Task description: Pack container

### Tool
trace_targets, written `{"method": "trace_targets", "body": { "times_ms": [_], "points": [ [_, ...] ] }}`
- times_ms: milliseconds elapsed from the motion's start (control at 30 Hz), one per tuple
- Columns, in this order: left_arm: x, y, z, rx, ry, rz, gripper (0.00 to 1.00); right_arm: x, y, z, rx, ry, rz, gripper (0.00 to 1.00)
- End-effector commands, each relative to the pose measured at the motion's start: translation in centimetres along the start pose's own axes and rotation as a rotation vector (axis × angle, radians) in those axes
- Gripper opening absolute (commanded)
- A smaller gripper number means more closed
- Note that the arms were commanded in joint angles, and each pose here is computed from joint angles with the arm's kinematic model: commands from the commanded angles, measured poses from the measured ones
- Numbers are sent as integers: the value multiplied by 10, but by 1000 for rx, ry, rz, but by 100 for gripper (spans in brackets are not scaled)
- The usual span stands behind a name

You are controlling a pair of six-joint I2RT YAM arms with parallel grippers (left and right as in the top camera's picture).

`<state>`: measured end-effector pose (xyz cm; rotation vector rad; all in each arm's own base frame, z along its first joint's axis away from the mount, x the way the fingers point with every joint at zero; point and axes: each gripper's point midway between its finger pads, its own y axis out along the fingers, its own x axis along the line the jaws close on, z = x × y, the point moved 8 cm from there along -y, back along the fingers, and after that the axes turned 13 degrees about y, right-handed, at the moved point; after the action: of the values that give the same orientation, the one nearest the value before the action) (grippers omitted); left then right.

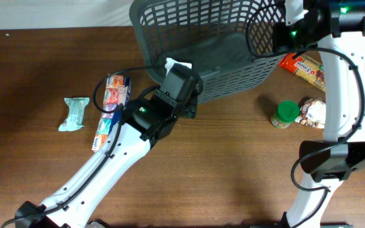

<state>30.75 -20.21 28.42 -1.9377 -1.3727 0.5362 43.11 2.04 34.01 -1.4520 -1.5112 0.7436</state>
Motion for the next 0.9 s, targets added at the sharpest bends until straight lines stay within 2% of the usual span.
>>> {"method": "trace_targets", "body": {
  "times_ms": [0,400,867],
  "points": [
    [18,4,-7,-16,-46,-62,2,-1,-1,1,4,-7,32,4],
    [50,8,-10,-17,-93,-118,2,-2,-2,7,36,-3,37,4],
    [52,8,-17,-55,-106,-118,2,3,-2,13,74,-3,2,4]
  ]
}}
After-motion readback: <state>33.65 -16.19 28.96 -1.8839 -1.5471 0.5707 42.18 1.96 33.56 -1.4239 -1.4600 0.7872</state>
